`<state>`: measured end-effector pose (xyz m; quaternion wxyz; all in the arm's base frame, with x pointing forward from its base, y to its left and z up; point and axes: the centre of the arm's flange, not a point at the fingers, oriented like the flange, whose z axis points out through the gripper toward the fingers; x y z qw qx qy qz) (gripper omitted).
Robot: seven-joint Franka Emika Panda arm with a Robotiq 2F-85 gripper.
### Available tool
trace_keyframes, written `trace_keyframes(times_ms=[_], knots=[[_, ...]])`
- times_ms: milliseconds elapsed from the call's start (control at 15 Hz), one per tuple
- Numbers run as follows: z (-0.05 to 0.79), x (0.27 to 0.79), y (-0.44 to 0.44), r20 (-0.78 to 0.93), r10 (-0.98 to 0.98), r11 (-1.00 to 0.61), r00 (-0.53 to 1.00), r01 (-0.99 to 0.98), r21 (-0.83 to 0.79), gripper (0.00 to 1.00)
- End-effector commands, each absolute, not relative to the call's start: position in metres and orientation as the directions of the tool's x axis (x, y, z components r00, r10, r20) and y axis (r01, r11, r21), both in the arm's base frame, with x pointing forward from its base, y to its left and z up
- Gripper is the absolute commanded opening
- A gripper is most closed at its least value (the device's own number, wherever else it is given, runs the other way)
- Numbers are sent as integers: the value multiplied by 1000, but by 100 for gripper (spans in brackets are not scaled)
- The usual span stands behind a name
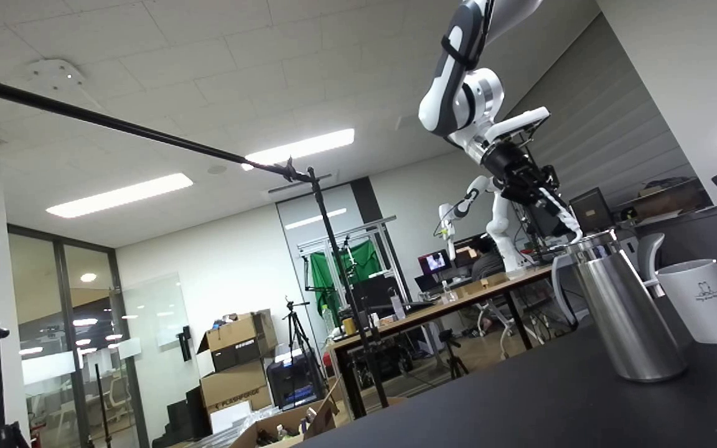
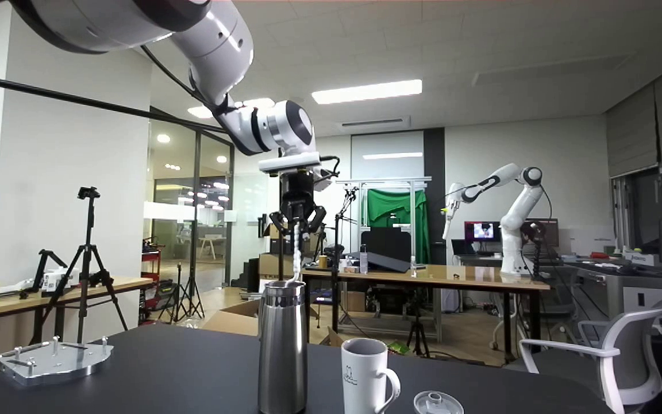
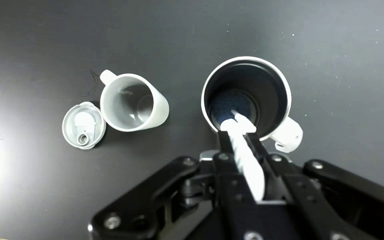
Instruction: Grab the white rod and move it around in the silver cup.
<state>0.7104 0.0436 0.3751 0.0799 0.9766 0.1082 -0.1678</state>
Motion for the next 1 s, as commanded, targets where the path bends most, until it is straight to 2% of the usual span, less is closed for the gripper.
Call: trace_keyframes(times_ms=[0,333,933], knots=[[441,700,60,-320,207,-949,925,269,166,4],[490,682,70,-252,226,-940,941,279,196,4],[381,701,18,-315,150,-977,937,189,100,4]])
